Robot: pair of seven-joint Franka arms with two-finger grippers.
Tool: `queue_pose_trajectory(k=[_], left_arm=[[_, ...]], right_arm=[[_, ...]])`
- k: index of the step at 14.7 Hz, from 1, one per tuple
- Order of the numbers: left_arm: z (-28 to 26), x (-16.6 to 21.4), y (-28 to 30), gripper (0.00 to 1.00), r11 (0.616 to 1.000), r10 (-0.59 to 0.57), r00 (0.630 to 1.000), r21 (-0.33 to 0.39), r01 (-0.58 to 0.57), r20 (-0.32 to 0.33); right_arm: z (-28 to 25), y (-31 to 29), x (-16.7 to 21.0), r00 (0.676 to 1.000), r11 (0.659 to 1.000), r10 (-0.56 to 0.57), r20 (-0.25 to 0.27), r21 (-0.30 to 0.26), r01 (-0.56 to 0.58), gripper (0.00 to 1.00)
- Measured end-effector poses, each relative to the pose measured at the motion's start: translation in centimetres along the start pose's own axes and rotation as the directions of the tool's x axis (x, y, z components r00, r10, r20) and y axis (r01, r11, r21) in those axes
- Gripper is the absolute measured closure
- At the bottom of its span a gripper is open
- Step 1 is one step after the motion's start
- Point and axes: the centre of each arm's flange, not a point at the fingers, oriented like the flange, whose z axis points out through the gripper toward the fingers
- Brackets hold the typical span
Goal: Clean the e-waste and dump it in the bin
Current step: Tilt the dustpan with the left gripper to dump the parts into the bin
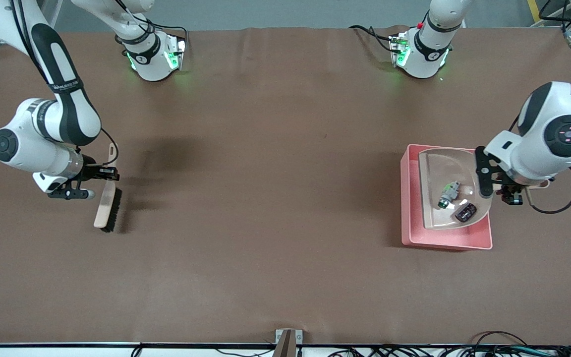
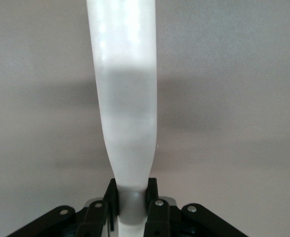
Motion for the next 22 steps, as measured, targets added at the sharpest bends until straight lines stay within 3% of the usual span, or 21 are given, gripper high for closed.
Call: queue_pose_trajectory(k=[3, 6, 11, 16, 19, 22], left_arm=[[1.9, 1.5, 1.3, 0.67, 1.0, 0.013, 1.0, 0.014, -0.014, 0.026], [2.8, 0.7, 2.7, 0.67, 1.0, 0.005, 0.998, 0.015, -0.006, 0.061], [2.6, -1.7, 4.3, 0.67, 1.0, 0.001, 0.986, 0.012, -0.003, 0.167], [3.2, -1.9, 5.3, 0.67, 0.998, 0.065, 0.952, 0.007, -0.07, 0.3], [3.3, -2.4, 5.6, 0.67, 0.993, 0.115, 0.93, -0.044, -0.106, 0.349], [1.0, -2.7, 5.1, 0.67, 0.988, 0.153, 0.911, -0.079, -0.133, 0.383]], right_arm=[[0.8, 0.1, -0.5, 1.0, 1.0, 0.002, 0.001, -0.002, -0.002, 0.74], [1.0, 0.1, -0.7, 1.0, 1.0, 0.003, 0.004, -0.002, -0.003, 0.74], [2.3, 0.2, -0.9, 1.0, 1.0, 0.006, 0.02, -0.002, -0.006, 0.74], [4.0, 0.4, -0.9, 0.999, 1.0, 0.009, 0.038, -0.003, -0.009, 0.74], [4.1, 0.4, -0.8, 0.999, 1.0, 0.01, 0.037, -0.004, -0.009, 0.74], [4.2, 0.5, -0.8, 0.999, 1.0, 0.009, 0.038, -0.004, -0.009, 0.56]])
